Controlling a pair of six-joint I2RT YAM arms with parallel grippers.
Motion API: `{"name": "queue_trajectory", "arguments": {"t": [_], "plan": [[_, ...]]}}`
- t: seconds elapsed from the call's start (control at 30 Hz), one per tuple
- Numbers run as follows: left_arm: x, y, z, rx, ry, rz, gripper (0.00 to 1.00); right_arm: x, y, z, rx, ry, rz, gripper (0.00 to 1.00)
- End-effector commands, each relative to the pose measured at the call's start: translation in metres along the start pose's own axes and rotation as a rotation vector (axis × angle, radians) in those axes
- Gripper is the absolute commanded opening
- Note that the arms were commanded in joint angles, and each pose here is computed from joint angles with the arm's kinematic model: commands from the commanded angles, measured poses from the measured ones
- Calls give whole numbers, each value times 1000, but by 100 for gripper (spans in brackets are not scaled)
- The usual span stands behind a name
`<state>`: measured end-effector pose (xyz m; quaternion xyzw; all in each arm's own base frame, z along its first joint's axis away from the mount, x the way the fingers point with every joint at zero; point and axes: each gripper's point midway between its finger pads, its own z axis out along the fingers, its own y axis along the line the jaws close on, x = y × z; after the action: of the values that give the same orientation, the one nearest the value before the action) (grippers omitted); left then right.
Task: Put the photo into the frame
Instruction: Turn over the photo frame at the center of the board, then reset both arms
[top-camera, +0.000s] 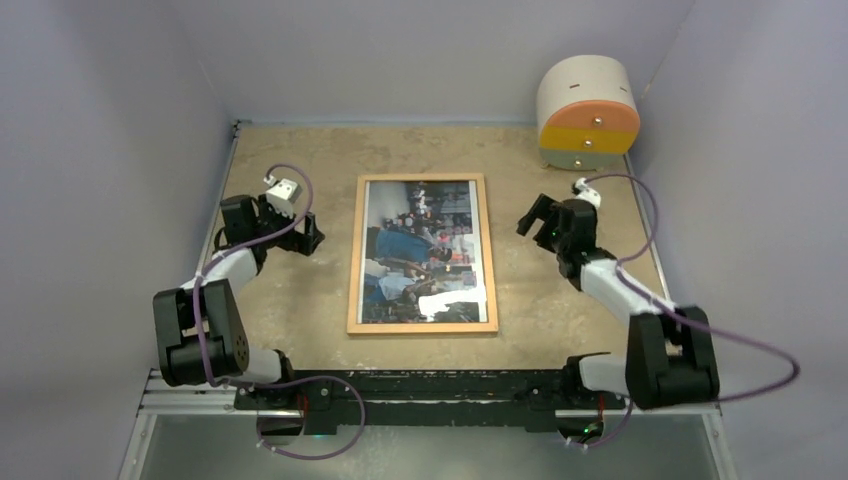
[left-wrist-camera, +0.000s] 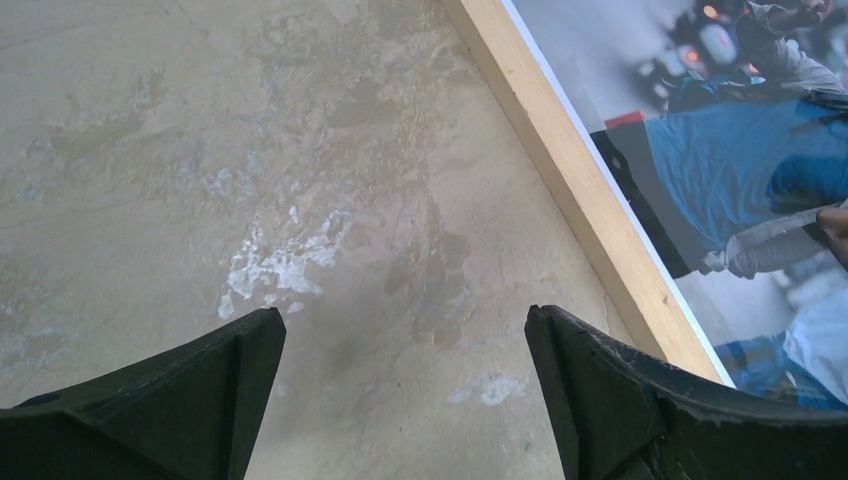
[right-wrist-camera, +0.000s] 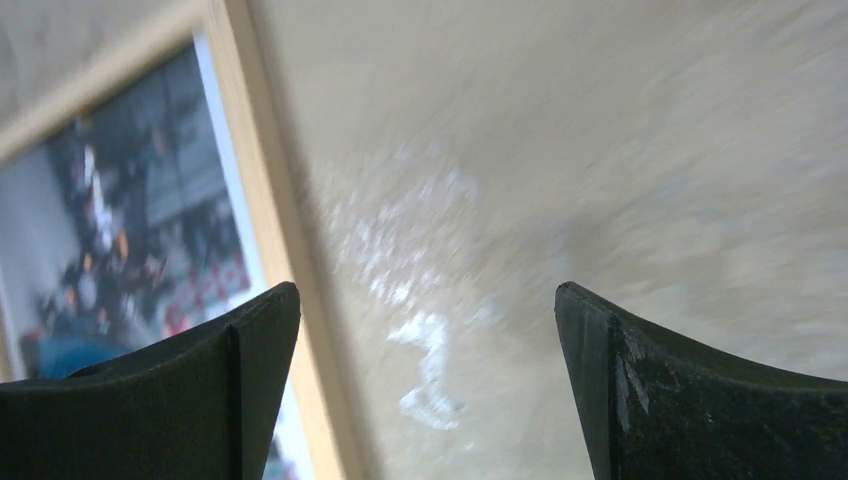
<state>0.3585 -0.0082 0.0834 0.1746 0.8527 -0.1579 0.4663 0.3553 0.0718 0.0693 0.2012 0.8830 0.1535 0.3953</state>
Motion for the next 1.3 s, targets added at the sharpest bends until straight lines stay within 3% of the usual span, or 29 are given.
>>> {"name": "queue_trajectory", "arguments": {"t": [0.0,0.07,0.27,0.43,0.57,0.7,0.8,0.83,0.87,0.9,0.93,1.27], "plan": [[-23,2,19,-83,-147,-16,100,-78,-47,-44,217,-515,-120,99],[-25,0,26,-110,-195,-30,100,-82,-65,-56,271,-622,-137,99],[-21,0,40,-234,-285,29,100,-87,-88,-61,392,-707,-126,99],[-27,18,40,-349,-308,52,100,-94,-84,-59,347,-796,-157,99],[-26,12,17,-406,-453,101,100,-93,-79,-50,301,-823,-172,99],[-21,-17,9,-311,-527,241,100,-88,-75,-52,247,-879,-238,99],[-20,-19,24,-285,-470,220,100,-68,-61,-21,159,-737,-345,99],[-22,-16,27,-287,-466,212,100,-78,-56,-21,161,-795,-389,99],[-22,-13,30,-294,-449,202,100,-81,-52,-21,191,-800,-369,99],[-17,-11,32,-297,-422,196,100,-66,-54,-8,178,-701,-351,99],[-18,-11,32,-299,-428,198,100,-66,-60,-5,193,-685,-351,99],[-19,-13,30,-297,-442,197,100,-73,-63,-11,202,-728,-354,99]]}}
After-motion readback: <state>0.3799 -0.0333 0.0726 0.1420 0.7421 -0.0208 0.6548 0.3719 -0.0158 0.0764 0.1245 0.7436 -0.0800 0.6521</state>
